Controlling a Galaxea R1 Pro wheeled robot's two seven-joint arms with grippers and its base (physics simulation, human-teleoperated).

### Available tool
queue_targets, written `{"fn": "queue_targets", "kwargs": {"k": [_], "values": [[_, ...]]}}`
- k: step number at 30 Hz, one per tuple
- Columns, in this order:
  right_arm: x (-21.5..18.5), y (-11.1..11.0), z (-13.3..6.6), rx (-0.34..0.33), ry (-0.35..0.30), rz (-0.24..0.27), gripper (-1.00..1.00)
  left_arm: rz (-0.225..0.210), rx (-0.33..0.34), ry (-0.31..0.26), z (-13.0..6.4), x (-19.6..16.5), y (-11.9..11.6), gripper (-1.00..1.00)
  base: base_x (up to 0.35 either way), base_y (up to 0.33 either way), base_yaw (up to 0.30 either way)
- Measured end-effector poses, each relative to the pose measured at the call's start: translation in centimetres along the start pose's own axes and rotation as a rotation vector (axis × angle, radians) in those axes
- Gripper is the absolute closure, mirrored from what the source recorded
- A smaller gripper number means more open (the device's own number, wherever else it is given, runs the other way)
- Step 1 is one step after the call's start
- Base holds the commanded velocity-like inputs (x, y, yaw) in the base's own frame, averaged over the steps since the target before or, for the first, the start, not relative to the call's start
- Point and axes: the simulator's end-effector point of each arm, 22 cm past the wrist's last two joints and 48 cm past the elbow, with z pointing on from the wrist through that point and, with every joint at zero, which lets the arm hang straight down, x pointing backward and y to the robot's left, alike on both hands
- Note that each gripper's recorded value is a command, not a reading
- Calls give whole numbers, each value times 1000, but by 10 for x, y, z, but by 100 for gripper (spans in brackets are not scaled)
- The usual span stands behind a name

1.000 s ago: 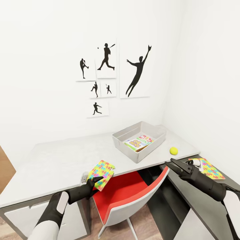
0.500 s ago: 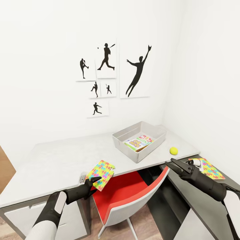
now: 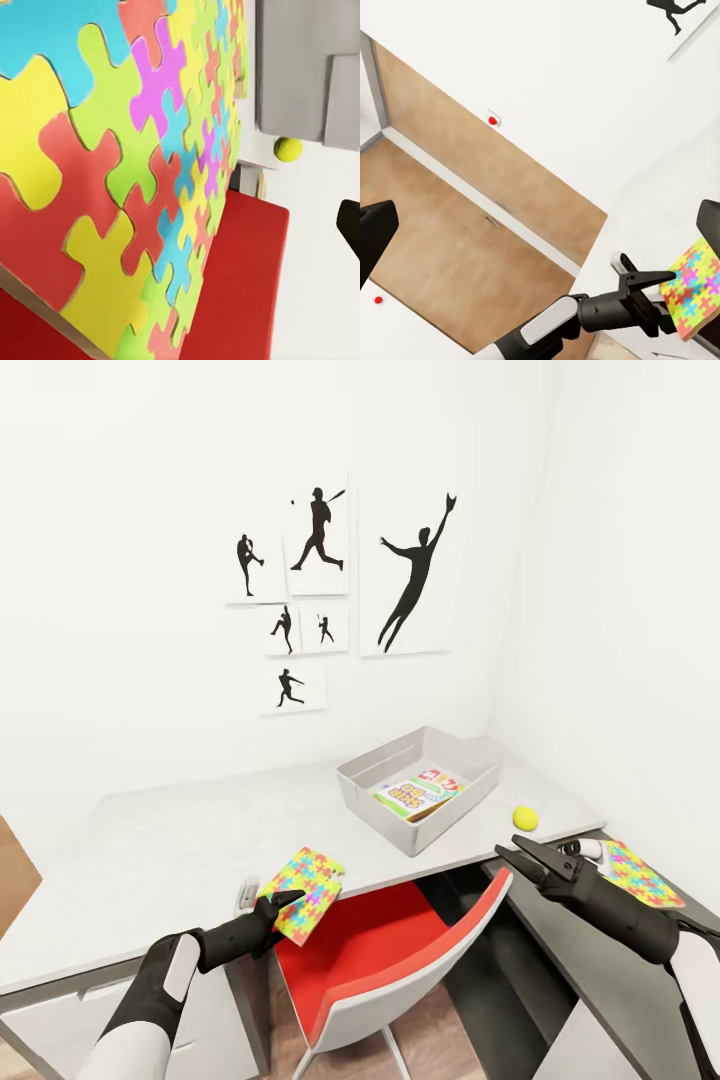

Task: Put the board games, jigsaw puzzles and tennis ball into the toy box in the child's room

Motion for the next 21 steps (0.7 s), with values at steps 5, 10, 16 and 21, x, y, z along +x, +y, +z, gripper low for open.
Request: {"fn": "queue_targets", "kwargs": {"k": [5,10,16,21], "values": [[0,0,0,0,0,1,-100,1,1,1,1,1,0,100,3,0,0],[0,0,1,-1,0,0,-100,-14,15,-2,0,0,-4,100,0,0,0],[1,0,1,-1,-1,2,-100,-30,36,-3,0,-1,-9,100,0,0,0],[-3,4,2,-1,-1,2,-100,-7,11,-1,-2,-1,-8,100,0,0,0]]}}
